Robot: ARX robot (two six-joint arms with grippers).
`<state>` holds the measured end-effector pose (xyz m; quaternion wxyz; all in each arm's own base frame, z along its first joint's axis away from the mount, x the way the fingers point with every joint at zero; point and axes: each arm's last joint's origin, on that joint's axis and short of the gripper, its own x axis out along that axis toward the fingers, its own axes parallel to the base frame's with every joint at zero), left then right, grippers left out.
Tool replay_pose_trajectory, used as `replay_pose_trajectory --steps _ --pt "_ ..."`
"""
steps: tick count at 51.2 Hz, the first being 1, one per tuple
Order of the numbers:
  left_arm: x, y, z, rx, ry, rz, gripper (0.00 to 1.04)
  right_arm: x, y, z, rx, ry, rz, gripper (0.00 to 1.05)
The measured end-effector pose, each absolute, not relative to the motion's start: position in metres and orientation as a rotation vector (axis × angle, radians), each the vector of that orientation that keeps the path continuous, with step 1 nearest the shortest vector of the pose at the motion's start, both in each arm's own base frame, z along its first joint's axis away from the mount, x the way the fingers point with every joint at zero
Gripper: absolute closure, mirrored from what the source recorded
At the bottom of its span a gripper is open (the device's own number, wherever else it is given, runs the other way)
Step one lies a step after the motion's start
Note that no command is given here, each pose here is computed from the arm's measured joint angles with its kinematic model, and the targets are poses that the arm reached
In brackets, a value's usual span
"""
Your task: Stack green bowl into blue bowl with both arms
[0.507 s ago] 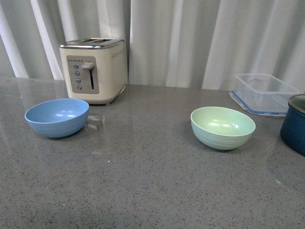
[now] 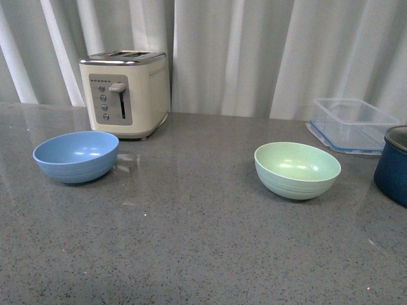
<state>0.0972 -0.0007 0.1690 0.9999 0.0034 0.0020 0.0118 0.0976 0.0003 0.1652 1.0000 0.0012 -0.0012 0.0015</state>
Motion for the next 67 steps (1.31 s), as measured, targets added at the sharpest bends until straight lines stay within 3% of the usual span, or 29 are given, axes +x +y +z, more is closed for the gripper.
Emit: replay_pose_trajectory --steps 7,36,49,67 --pt "0.103 0.002 0.168 0.061 0.097 0.220 0.07 0.098 0.000 0.165 0.002 -0.003 0.003 0.10" --pt "0.165 0.019 0.273 -0.177 0.047 0.144 0.07 0.098 0.000 0.165 0.002 -0.003 0.003 0.10" --pt "0.215 0.026 0.314 -0.315 0.083 0.135 0.07 0.098 0.000 0.165 0.002 -0.003 0.003 0.10" --pt "0.311 0.040 0.312 -0.410 0.342 0.200 0.07 0.098 0.000 0.165 0.002 -0.003 0.003 0.10"
